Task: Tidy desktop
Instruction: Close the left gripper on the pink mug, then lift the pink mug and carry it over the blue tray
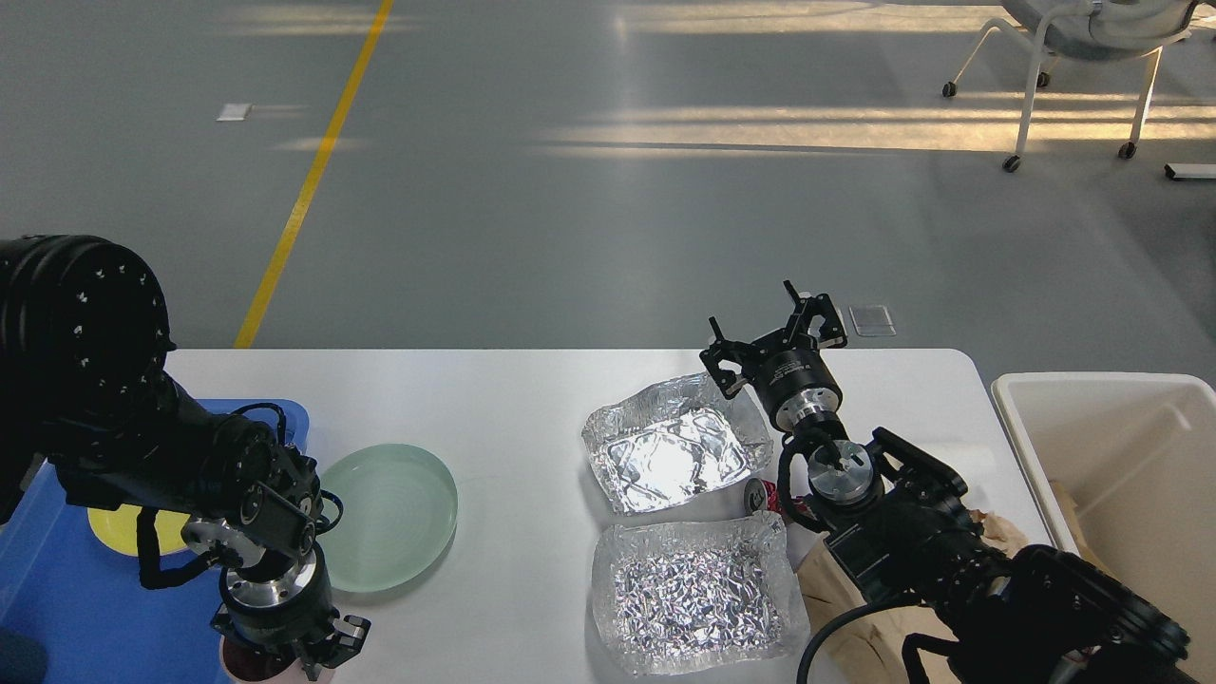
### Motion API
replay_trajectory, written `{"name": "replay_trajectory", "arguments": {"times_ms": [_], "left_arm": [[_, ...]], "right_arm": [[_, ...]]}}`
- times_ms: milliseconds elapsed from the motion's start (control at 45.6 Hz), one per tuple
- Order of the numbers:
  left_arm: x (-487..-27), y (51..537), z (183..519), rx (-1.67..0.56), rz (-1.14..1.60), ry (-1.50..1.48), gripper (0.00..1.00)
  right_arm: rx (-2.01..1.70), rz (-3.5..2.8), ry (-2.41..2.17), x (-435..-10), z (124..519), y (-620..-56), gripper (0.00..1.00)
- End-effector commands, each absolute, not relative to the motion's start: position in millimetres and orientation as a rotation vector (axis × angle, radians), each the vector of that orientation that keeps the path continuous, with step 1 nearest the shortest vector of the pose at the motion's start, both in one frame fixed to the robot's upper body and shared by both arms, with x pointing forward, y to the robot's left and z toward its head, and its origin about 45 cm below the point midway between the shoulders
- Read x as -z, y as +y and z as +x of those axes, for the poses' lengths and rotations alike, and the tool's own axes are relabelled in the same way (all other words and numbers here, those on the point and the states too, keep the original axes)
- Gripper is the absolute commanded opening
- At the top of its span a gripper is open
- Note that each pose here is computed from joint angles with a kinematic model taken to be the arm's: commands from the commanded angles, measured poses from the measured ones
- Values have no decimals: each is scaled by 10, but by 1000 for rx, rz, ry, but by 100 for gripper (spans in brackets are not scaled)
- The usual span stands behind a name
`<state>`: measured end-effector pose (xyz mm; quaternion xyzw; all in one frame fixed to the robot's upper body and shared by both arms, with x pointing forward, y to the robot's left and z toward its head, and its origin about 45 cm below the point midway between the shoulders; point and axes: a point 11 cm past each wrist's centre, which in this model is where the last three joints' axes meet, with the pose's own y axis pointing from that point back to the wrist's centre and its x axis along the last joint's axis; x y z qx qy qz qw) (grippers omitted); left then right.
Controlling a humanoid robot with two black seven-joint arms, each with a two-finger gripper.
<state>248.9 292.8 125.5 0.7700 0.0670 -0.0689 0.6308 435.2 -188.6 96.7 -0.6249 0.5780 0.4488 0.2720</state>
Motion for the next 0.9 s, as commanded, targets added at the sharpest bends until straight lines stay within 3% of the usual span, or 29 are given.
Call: {"name": "replay_trajectory", "arguments": {"times_ms": [0,570,877], "left_arm": [[-1276,2965,2493,162,1811,149,0],[-1507,2697,2644,150,1748,104,0],[-2706,2461,3030,238,1666,139,0]], "right_arm": [[-1208,-1682,1556,-967,4352,-1886,100],[-1208,-1682,1556,-967,4352,-1886,100],[-1208,-1682,1556,-967,4352,-1886,100]]}}
